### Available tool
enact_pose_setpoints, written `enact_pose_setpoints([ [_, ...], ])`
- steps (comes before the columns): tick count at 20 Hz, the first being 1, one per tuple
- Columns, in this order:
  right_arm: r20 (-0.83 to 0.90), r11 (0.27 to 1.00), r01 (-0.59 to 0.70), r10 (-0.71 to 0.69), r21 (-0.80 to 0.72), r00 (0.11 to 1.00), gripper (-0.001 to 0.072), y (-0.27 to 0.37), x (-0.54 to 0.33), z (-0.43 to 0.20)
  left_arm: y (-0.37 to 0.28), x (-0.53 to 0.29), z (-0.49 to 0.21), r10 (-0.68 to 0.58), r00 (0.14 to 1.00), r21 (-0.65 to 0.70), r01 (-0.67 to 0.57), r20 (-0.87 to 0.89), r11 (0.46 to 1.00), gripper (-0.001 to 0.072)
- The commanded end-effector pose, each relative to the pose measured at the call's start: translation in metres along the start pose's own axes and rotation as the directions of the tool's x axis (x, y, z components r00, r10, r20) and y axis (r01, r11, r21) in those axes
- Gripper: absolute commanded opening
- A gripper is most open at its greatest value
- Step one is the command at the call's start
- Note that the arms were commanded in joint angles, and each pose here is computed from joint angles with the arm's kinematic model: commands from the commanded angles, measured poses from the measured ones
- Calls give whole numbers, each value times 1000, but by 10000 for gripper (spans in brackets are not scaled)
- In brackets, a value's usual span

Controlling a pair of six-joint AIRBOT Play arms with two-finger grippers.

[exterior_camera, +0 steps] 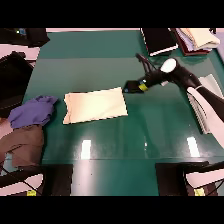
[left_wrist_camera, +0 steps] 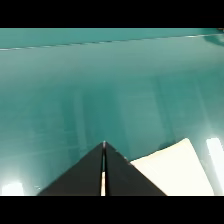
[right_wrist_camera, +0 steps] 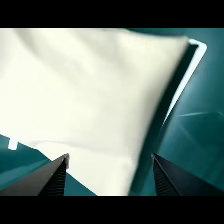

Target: Fold the shirts.

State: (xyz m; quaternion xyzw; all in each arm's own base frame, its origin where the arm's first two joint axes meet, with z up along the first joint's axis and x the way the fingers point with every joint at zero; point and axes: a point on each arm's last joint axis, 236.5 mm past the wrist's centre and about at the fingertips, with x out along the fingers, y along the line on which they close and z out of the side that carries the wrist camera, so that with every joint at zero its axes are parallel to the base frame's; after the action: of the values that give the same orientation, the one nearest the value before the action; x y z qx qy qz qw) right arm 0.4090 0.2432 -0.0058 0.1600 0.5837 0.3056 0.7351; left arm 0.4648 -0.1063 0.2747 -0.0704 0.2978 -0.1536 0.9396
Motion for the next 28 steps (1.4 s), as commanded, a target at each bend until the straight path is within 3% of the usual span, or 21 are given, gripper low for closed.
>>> enact_pose_setpoints([
  [1,-61,974,-42,57,221,997,597,-41,21,-31,-19,2,1,-43,999,27,42,8,999,23],
  [7,-76,943,-232,256,237,964,594,23,99,-21,-21,1,0,-50,999,28,50,6,998,23],
  [8,-85,940,-255,280,227,956,565,37,111,-19,-21,1,0,-53,999,26,53,2,998,23],
  [10,-98,949,-275,292,157,951,306,58,130,-14,-23,1,-1,-61,998,22,61,-2,998,23],
  [11,-96,953,-278,290,120,952,91,65,134,-10,-24,1,-2,-66,998,20,66,-5,998,22],
  [12,-78,955,-282,289,91,954,20,72,134,-2,-25,1,-2,-71,997,17,71,-6,997,22],
  [16,46,973,-231,232,-14,972,20,61,86,48,-33,1,-4,-101,995,2,101,-13,995,22],
  [19,194,993,-117,118,-16,974,21,9,4,86,-43,1,-7,-129,991,2,129,-25,992,22],
  [24,369,978,142,-188,150,910,20,-121,-159,98,-100,2,-17,-226,973,87,229,-41,970,23],
  [28,452,914,207,-357,349,817,21,-210,-270,70,-136,0,-18,-287,957,122,288,-26,950,22],
])
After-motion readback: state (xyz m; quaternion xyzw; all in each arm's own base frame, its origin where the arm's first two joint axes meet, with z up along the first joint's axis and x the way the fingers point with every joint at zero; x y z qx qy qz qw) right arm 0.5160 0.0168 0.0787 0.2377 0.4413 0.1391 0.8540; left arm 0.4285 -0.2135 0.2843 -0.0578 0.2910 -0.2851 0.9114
